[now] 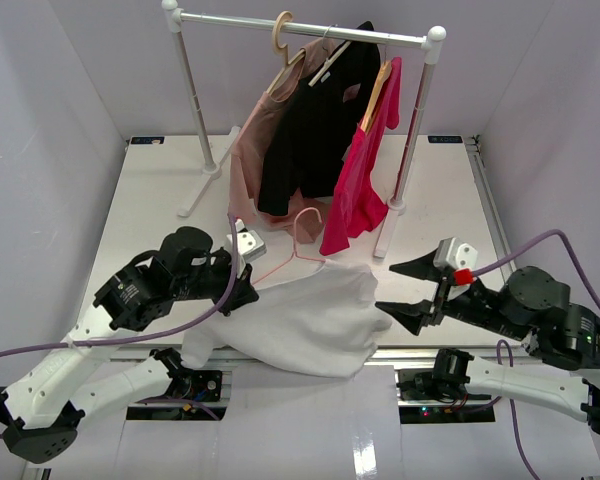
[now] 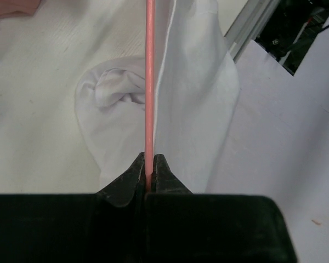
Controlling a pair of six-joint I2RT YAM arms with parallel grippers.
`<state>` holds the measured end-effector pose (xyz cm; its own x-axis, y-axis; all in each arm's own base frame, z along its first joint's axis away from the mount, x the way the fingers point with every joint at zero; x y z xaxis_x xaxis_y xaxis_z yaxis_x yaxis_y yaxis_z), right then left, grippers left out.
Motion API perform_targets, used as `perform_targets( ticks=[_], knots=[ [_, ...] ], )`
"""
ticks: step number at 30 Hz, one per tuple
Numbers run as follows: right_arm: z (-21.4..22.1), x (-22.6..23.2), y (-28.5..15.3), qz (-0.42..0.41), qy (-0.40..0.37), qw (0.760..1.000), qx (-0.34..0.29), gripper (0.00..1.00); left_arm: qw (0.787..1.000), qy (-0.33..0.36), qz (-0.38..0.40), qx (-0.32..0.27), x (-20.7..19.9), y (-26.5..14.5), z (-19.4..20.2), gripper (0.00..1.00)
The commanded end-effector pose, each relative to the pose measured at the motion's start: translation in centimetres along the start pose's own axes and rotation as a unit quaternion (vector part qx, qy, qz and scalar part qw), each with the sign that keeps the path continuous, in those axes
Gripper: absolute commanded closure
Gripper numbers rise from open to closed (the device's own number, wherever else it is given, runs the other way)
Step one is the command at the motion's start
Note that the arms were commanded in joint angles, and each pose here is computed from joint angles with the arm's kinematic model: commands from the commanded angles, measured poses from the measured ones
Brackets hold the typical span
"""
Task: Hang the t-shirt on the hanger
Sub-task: Place the hanger at the clothesline.
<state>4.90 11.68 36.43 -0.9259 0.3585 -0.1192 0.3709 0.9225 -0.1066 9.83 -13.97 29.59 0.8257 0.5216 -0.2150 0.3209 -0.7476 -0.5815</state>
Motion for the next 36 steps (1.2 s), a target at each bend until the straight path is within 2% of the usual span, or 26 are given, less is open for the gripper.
perform_targets(
  ticks=[1, 5, 10, 17, 22, 27, 30, 36],
  knots=[
    [-3.5, -0.9, -2.7, 0.031, 0.015, 0.996, -0.081, 0.25, 0.994, -0.060, -0.095, -0.002, 1.2, -0.3, -0.9, 1.00],
    [-3.6, -1.2, -3.8, 0.046, 0.020, 0.995, -0.082, 0.25, 0.979, -0.098, -0.178, 0.027, 2.9, 0.7, -1.0, 1.00],
    [-3.3, -1.4, -4.8, 0.053, 0.020, 0.995, -0.081, 0.25, 0.966, -0.131, -0.215, 0.057, 3.7, 2.1, -0.5, 1.00],
    [-3.6, -1.4, -6.2, 0.053, 0.023, 0.994, -0.092, 0.25, 0.918, -0.193, -0.343, 0.055, 5.2, 1.2, -0.1, 1.00],
    [-3.1, -1.4, -6.6, 0.056, 0.023, 0.994, -0.091, 0.25, 0.900, -0.222, -0.373, 0.031, 4.9, -1.0, -0.1, 1.00],
    [-3.2, -1.4, -7.0, 0.055, 0.024, 0.994, -0.095, 0.25, 0.868, -0.259, -0.423, 0.027, 4.2, -4.7, 0.0, 1.00],
    [-3.6, -1.4, -7.1, 0.052, 0.024, 0.993, -0.101, 0.25, 0.870, -0.256, -0.419, 0.039, 4.2, -4.4, 0.5, 1.00],
    [-3.8, -1.3, -7.0, 0.045, 0.026, 0.994, -0.100, 0.25, 0.853, -0.264, -0.447, 0.048, 4.8, -3.8, 1.5, 1.00]
  ],
)
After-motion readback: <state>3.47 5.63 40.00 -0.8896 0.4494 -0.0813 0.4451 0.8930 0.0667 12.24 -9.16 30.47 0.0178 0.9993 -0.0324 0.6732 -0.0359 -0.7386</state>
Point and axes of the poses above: each gripper's point midway between its finger pads, its own y axis out along the fingers, its own x axis along the line the jaws close on, z = x × y, the point moved 8 cm from there along -y, back along the fingers, and after that the axes turned 2 degrees about -y, right-handed, at the moved point
